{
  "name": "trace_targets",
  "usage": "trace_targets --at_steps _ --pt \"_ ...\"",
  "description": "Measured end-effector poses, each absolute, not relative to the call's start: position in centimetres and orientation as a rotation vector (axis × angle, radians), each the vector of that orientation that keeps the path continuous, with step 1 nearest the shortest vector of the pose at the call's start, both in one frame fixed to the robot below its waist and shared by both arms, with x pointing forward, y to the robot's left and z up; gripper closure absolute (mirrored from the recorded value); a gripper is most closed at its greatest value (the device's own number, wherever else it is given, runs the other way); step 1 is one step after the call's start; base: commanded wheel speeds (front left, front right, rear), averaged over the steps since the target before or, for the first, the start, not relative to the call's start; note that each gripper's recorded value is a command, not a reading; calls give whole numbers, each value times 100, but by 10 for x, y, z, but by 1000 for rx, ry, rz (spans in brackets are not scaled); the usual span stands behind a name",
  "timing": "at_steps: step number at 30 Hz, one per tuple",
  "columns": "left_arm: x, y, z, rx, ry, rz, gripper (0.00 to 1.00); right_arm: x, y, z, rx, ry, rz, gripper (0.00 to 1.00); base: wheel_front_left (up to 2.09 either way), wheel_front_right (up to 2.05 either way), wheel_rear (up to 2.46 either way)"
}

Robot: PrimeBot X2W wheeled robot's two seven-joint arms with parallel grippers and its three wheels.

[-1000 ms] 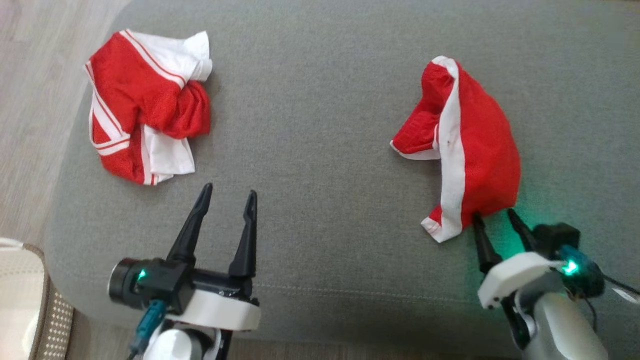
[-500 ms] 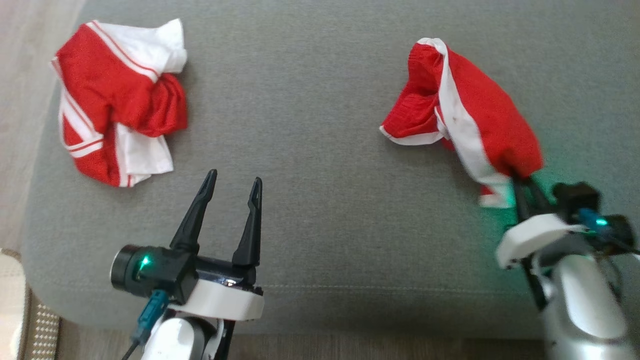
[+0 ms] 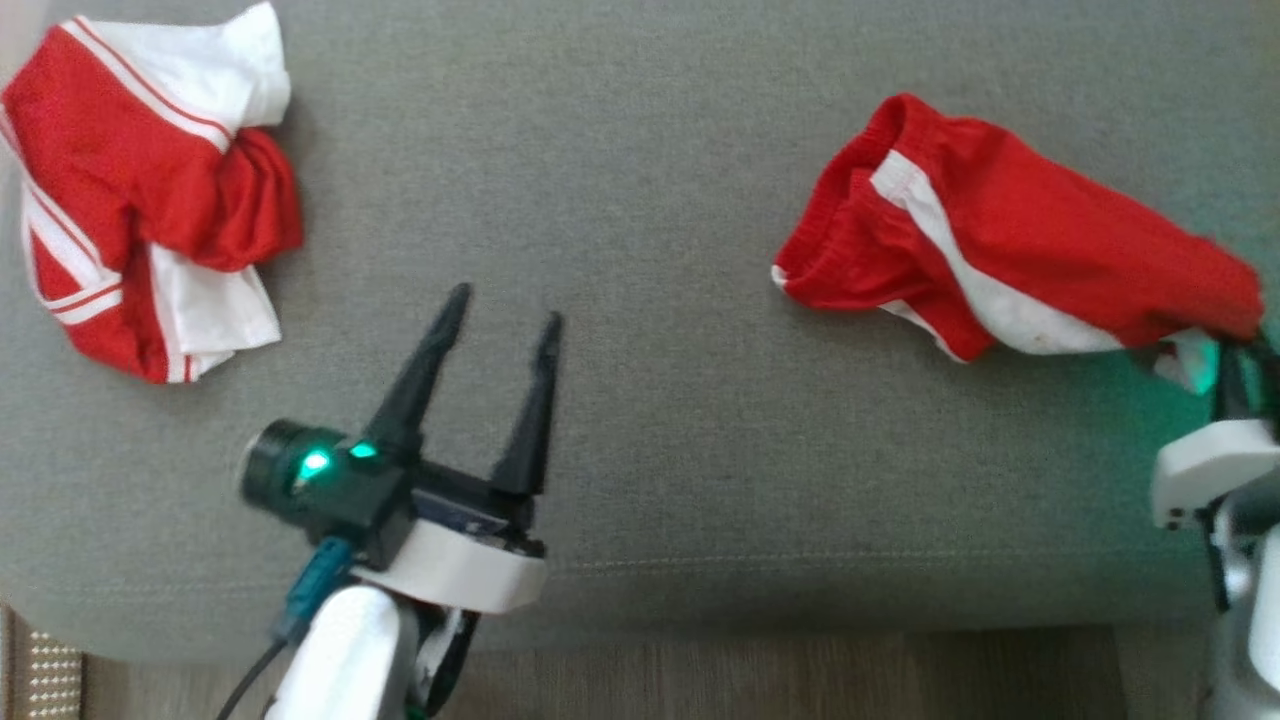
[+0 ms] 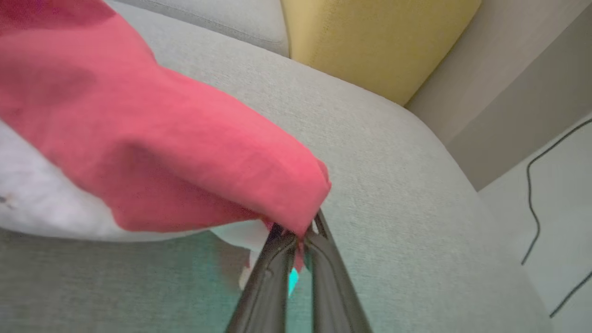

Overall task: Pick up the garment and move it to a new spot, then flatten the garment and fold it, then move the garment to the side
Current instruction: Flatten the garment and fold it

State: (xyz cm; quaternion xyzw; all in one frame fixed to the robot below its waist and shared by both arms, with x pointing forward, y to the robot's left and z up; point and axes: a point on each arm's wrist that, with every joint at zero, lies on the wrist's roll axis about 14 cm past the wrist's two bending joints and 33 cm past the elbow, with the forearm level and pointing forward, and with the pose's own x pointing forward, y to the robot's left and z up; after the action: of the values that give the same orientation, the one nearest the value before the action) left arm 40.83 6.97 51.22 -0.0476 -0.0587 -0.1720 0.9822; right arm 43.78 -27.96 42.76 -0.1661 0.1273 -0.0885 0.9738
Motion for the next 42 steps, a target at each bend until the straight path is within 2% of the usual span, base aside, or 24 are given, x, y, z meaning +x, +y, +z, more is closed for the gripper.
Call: trace_targets --at_steps 3,8,18,24,30,37,42 --pt "408 44 506 -113 -102 -458 0 438 -297 432 -384 251 -227 0 0 0 0" --pt "413 -9 507 -106 -115 -668 0 441 -311 462 -418 139 -266 0 0 0 0" --pt "414 -87 507 -116 -85 -1042 0 430 -312 492 -360 25 -278 0 0 0 0" --pt "443 -103 499 -73 -32 -1076 0 412 -322 491 -354 35 -306 0 0 0 0" --pt "448 -119 471 -25 88 -1118 0 410 -324 491 -352 34 -312 0 0 0 0" --pt "467 -131 477 -7 74 -1142 0 413 -323 487 -358 42 -304 0 0 0 0" --pt "461 -138 468 -16 119 -1173 0 410 -324 488 -363 43 -306 0 0 0 0"
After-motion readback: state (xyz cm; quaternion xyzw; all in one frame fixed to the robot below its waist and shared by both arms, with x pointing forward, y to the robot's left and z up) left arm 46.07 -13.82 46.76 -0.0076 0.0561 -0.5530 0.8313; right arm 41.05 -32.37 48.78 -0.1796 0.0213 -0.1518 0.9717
